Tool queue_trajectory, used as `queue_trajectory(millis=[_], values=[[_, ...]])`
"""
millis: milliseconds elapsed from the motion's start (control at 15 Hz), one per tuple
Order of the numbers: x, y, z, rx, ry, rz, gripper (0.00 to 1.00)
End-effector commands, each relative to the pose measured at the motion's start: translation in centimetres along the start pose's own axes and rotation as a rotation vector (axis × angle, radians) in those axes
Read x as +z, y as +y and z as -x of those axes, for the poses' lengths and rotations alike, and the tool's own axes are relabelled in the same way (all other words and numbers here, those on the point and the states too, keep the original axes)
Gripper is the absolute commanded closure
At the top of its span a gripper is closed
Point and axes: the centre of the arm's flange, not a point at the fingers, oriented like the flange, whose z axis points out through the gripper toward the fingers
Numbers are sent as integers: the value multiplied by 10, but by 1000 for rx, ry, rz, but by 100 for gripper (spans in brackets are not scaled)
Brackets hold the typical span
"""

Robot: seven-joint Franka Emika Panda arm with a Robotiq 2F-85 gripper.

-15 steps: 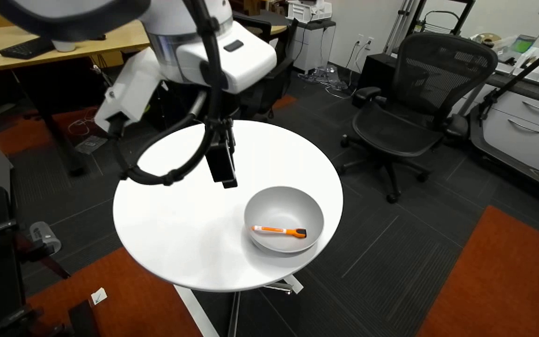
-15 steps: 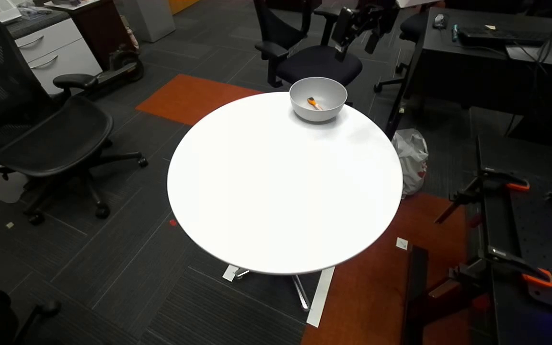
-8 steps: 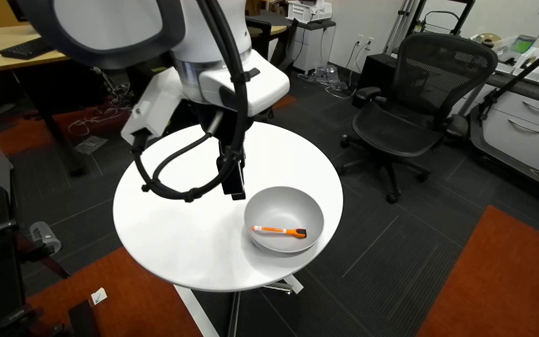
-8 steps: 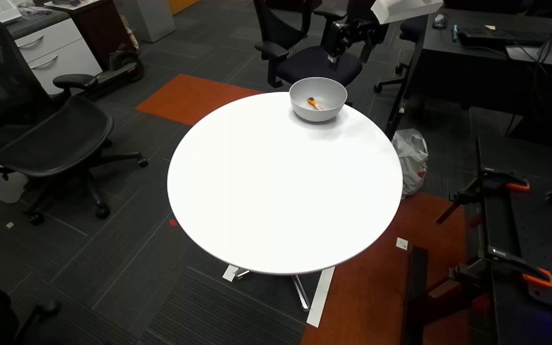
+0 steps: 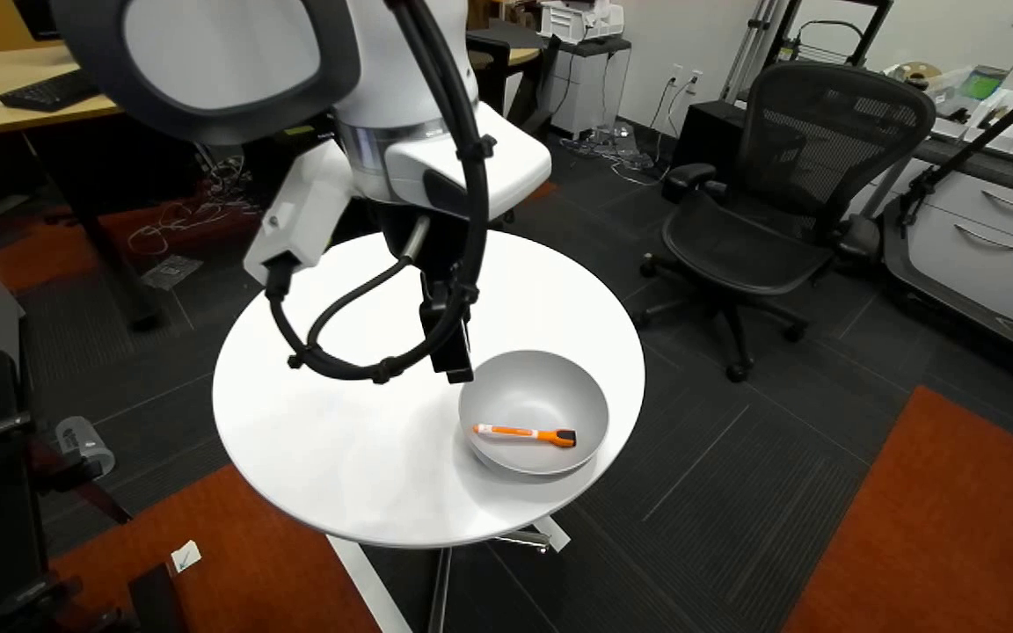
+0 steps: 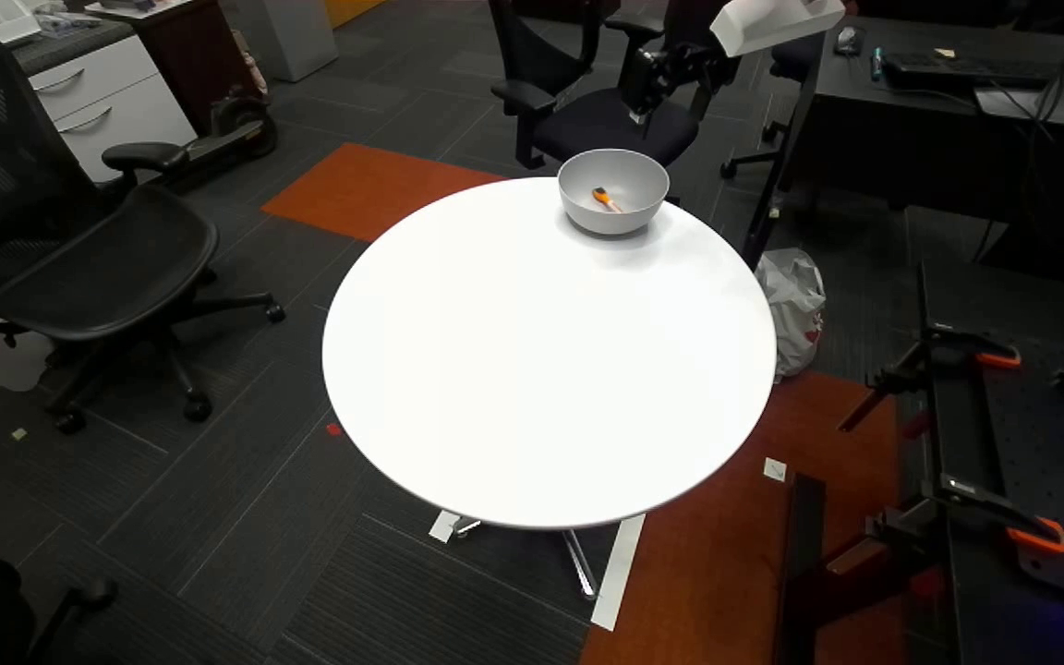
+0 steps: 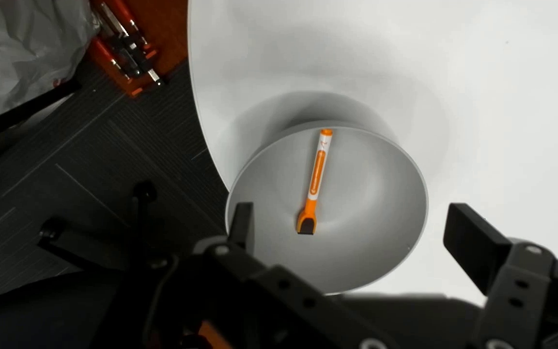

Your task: Remove the orange marker from the grey bowl

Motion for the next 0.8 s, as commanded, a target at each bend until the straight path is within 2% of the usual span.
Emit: queue_trajectory(millis=[0,733], values=[[19,-9,-19,5,45,32,0],[76,-12,-51,6,10,41,0]])
